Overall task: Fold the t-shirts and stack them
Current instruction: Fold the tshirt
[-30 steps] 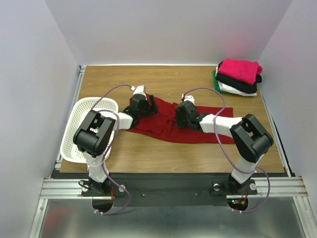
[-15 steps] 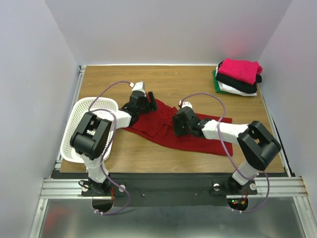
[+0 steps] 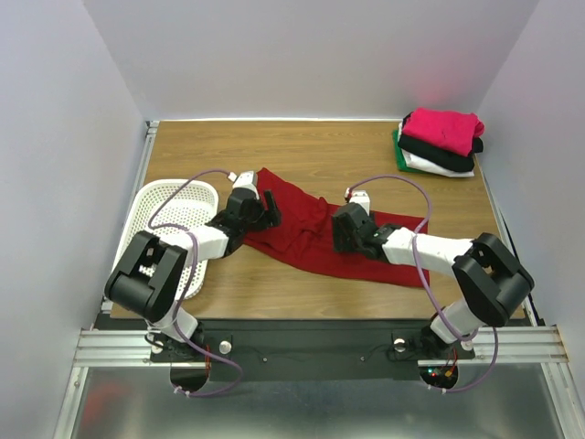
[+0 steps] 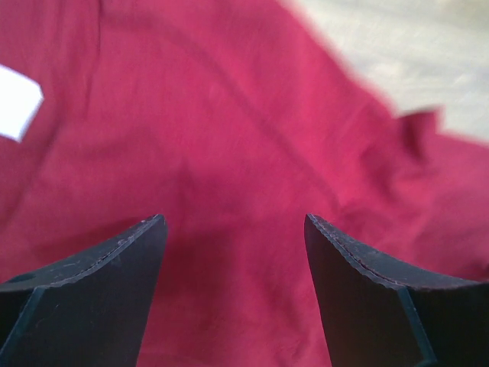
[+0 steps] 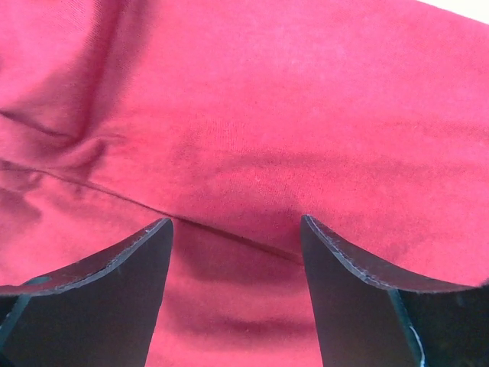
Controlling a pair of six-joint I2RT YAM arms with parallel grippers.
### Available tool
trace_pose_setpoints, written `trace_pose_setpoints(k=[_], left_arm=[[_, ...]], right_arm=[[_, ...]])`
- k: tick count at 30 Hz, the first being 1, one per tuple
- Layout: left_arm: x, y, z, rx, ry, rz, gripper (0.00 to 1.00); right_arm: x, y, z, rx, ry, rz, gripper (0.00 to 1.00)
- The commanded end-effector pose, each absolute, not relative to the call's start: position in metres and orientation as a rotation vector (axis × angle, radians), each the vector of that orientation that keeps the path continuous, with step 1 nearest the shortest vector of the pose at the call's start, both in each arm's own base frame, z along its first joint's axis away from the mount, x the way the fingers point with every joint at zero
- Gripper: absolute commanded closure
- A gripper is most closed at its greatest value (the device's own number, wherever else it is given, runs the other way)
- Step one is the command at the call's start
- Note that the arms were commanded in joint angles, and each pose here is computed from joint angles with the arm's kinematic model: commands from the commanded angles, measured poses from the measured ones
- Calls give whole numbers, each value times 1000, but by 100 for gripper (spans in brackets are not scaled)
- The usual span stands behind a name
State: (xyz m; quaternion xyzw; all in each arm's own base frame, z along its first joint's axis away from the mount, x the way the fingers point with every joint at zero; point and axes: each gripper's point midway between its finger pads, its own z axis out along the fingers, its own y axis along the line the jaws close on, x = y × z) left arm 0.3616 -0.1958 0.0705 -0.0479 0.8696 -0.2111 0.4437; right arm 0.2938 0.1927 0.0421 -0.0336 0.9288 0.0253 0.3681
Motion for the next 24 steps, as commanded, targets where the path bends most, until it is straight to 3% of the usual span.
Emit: trace_pose_setpoints(k=[1,8,24], left_arm=[[353,-205,60,-88,2189,-577,16],[363,-214,34,-62,2263,-587,15],[430,-248,51,-51,2213,-737,15]], right_arm=[[294,186,34,-52,2392,11,27],[289,195,17,-89,2457,39,27],[262,233,-8,-214,2578,234,30]])
